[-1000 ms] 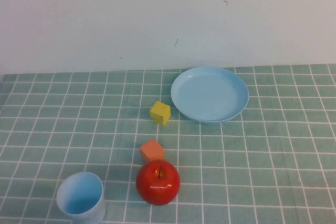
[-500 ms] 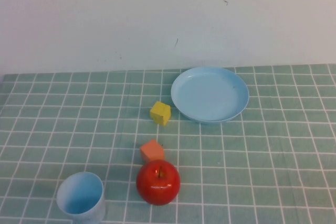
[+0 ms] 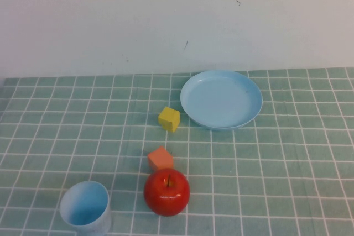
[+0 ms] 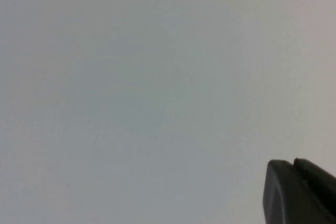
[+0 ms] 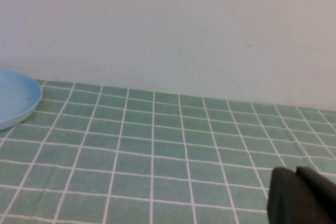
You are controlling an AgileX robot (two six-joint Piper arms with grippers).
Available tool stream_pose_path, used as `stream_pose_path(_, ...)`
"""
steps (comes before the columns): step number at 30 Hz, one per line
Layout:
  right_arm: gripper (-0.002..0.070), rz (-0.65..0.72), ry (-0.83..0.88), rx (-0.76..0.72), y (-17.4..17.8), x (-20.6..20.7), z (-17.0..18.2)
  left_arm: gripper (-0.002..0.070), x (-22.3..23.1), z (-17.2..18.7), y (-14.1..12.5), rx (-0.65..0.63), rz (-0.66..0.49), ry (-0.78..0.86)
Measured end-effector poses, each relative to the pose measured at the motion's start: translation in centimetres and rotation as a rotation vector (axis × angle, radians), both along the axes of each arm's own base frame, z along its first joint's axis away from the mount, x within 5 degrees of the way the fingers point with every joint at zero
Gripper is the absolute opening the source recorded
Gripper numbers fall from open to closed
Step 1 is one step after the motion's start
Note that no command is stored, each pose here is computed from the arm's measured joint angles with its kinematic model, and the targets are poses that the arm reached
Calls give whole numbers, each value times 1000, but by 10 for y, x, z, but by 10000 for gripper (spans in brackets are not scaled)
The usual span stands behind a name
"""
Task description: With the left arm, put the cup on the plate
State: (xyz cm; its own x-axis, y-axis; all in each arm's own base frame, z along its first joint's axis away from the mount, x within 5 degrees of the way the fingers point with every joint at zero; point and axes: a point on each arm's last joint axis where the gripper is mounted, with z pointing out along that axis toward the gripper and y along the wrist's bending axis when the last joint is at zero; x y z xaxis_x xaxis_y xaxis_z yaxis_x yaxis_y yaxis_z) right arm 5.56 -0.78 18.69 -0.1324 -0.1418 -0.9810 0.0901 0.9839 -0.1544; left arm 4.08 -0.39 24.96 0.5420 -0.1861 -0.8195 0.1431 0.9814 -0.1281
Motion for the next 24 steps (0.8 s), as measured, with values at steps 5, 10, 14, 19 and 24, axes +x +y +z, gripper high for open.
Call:
stream_pose_path(5, -2, 0, -1, 0, 0, 0, 0, -3, -6, 37, 2, 17, 36, 178)
stream_pose_path(10, -2, -8, 31, 2, -1, 0, -3, -3, -23, 72, 7, 24, 91, 488)
stream_pose_path(14, -2, -37, 145, 16, -3, -3, -13, -3, -14, 78, 2, -73, 1, 749)
stream_pose_path(19, -2, -39, 210, 102, -1, -5, -19, -3, 21, 61, -8, -135, -111, 958)
stream_pose_path(24, -2, -22, 206, 198, 2, -4, -20, -3, 56, 52, -18, -171, -211, 1122)
